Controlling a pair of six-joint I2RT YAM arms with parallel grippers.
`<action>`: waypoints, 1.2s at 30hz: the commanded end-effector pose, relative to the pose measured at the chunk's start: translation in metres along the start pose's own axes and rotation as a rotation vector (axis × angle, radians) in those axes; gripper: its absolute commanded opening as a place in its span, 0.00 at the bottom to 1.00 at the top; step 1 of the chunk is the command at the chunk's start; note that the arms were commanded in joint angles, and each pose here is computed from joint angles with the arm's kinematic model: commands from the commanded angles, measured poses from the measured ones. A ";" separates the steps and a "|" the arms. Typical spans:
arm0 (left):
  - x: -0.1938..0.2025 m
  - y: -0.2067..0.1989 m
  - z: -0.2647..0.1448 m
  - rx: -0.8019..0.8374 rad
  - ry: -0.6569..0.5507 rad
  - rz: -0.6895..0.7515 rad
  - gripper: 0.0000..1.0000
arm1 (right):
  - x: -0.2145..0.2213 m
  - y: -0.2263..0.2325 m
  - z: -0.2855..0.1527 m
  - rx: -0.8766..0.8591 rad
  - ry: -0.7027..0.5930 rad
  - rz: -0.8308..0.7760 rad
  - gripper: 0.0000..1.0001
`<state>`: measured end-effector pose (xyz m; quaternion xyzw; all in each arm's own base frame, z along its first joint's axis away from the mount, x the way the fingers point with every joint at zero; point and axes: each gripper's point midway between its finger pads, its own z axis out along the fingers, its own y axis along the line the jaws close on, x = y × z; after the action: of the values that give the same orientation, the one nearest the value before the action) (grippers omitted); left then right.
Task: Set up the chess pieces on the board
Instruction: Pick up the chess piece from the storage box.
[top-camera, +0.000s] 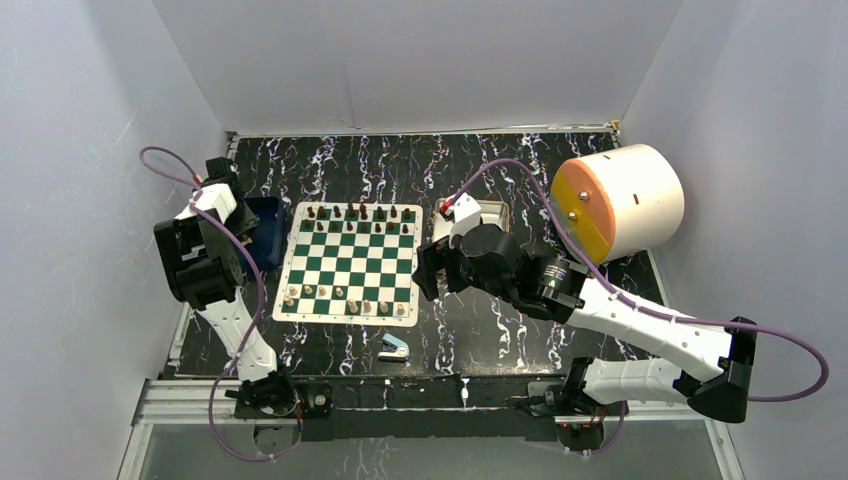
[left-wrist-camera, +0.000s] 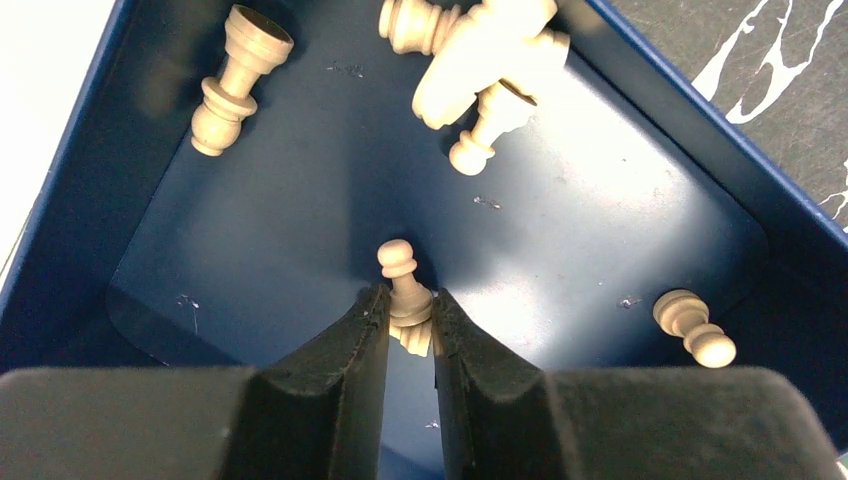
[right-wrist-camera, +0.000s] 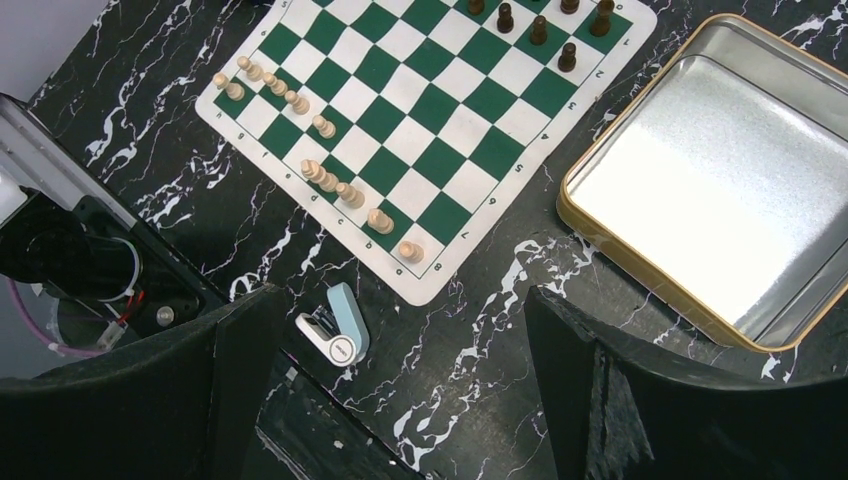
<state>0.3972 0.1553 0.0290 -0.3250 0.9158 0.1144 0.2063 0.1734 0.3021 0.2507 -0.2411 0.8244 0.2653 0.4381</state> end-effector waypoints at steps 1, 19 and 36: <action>-0.007 -0.002 -0.010 0.017 -0.011 -0.005 0.18 | -0.029 0.008 -0.008 -0.038 -0.095 0.020 0.99; -0.056 -0.021 -0.086 0.204 -0.175 0.031 0.11 | -0.028 0.013 -0.010 -0.064 -0.097 0.077 0.99; -0.013 -0.122 -0.197 0.720 -0.330 0.366 0.13 | -0.051 0.014 -0.016 -0.030 -0.133 0.184 0.99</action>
<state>0.4280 0.0476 0.1677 -0.1333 0.9112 -0.0783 0.3819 0.1689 0.3084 0.2637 -0.1906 0.8284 0.3084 0.4271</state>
